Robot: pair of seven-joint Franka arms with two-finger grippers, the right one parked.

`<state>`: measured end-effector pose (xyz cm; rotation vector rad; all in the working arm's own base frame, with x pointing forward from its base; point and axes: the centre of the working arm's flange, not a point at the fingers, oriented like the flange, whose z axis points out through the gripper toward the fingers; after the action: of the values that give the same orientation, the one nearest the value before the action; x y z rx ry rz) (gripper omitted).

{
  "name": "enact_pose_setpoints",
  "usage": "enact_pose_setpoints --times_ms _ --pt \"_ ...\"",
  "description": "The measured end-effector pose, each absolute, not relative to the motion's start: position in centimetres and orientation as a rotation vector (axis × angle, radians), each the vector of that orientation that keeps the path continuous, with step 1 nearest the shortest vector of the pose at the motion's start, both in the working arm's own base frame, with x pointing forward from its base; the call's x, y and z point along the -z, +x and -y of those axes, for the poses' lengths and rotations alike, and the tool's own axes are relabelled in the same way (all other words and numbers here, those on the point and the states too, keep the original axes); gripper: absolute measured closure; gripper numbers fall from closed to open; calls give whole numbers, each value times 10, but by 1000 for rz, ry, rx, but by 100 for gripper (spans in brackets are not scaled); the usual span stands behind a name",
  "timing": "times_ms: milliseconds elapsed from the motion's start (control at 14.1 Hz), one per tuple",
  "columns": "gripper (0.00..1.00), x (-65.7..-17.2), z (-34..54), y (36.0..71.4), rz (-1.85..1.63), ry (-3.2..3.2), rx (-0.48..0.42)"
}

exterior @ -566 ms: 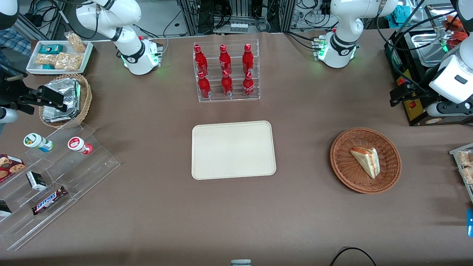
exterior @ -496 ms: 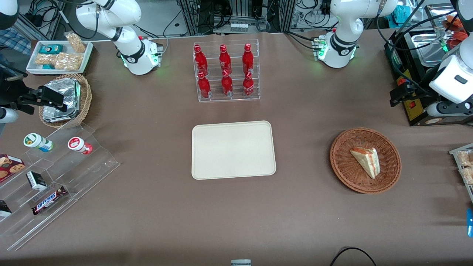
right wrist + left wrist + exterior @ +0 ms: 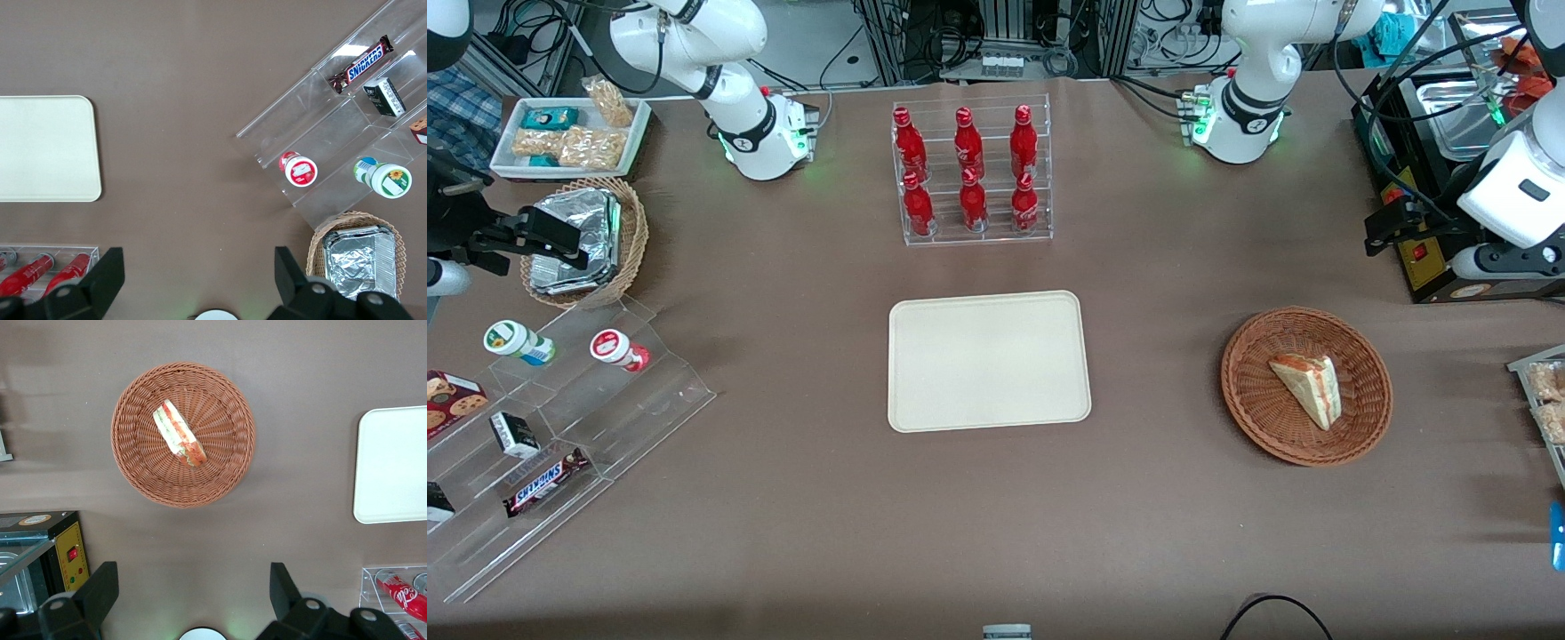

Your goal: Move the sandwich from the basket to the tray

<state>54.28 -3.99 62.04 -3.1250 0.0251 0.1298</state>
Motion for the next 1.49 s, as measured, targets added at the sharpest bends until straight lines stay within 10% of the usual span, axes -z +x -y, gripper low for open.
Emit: enact_pose_setpoints --times_ms 850,1487 --pt "0 -557 39 557 -25 -3117 -218" --pt "0 -378 -23 566 141 -3136 49"
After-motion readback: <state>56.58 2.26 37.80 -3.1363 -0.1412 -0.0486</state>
